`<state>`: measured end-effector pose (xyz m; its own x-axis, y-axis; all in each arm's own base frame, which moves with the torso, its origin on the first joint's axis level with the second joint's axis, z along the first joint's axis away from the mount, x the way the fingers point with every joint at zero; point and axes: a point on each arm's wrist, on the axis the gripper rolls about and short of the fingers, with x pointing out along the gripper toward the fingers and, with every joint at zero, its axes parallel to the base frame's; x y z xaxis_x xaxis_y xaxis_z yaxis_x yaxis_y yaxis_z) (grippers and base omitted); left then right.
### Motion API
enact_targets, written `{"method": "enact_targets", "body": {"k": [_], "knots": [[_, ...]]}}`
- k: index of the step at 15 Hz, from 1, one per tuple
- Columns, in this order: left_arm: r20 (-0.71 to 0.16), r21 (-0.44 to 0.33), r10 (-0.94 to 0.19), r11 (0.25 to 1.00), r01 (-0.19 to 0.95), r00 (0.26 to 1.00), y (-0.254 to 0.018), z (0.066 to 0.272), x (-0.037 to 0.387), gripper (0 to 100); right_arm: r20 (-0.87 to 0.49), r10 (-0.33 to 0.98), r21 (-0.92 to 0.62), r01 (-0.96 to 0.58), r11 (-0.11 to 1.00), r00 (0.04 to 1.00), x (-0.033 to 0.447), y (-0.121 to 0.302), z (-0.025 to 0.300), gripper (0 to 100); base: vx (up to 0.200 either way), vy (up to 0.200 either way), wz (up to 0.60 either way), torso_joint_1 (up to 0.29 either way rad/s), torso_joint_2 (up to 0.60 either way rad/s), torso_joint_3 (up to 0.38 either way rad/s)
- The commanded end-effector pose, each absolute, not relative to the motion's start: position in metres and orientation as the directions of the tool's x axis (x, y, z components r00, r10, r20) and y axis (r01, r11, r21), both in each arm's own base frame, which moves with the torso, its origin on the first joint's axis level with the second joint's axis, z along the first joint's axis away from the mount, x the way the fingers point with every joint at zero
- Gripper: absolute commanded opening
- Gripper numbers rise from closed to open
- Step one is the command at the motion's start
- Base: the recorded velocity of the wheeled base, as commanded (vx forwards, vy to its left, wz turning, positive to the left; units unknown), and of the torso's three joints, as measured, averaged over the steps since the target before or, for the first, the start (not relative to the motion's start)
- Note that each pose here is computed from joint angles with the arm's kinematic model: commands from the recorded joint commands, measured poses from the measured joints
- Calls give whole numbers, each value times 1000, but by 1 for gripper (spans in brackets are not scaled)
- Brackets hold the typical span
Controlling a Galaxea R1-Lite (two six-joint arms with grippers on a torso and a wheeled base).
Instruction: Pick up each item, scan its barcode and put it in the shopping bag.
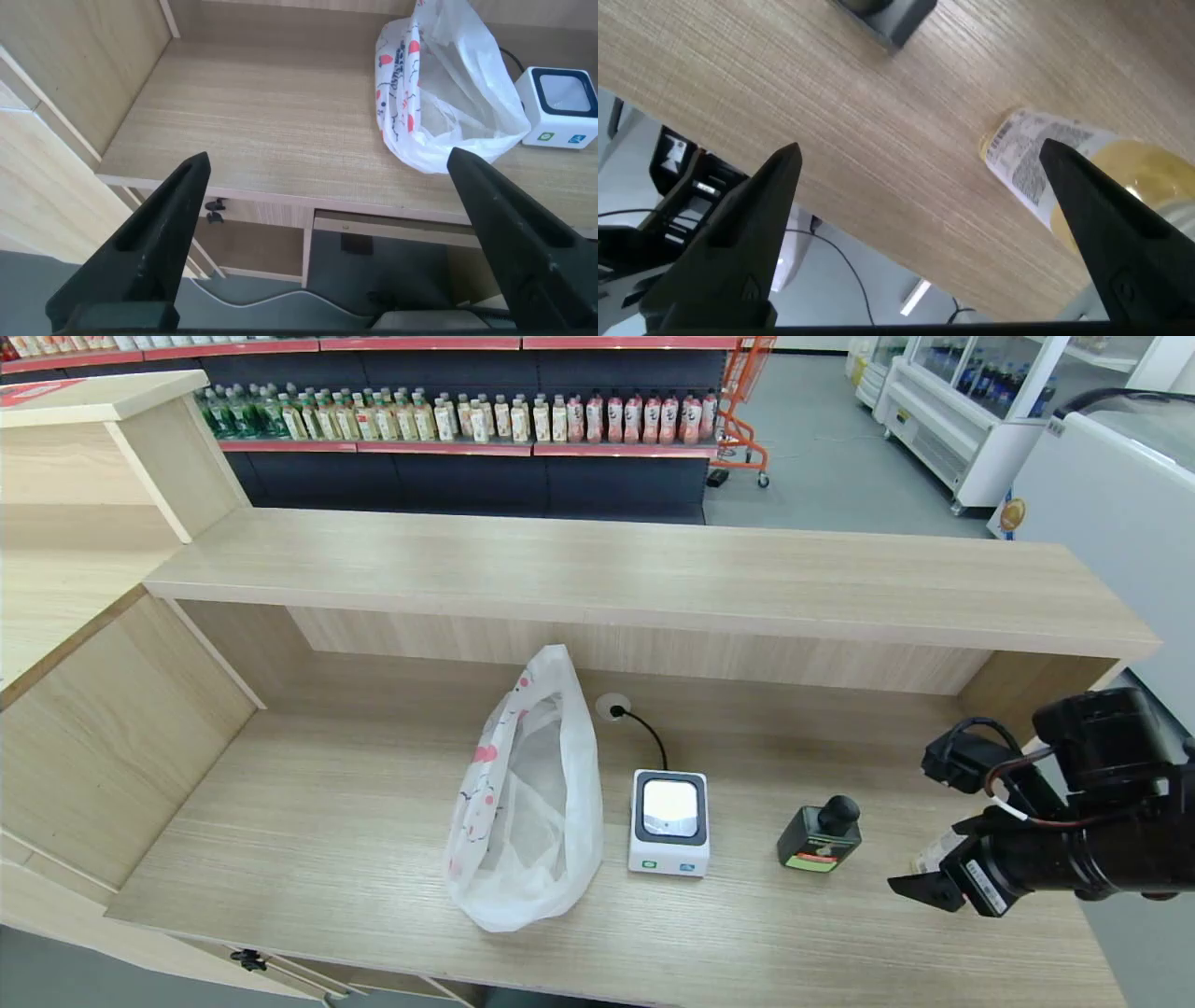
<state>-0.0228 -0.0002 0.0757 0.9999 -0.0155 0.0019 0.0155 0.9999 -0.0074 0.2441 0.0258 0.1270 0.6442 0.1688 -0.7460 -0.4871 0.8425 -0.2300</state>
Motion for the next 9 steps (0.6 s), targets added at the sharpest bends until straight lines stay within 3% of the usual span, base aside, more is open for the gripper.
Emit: {"method": "enact_targets", "body": {"k": [1, 9], "knots": [[3, -8, -15, 1000, 15, 1000, 0, 76, -23, 100, -760, 191, -216, -519, 827, 621, 261, 34, 115, 100, 0, 0, 0, 0, 0, 0], [3, -8, -15, 1000, 15, 1000, 0, 76, -23, 100, -743, 255, -210, -577, 789, 619, 297, 57, 88, 100, 0, 0, 0, 0, 0, 0]]}}
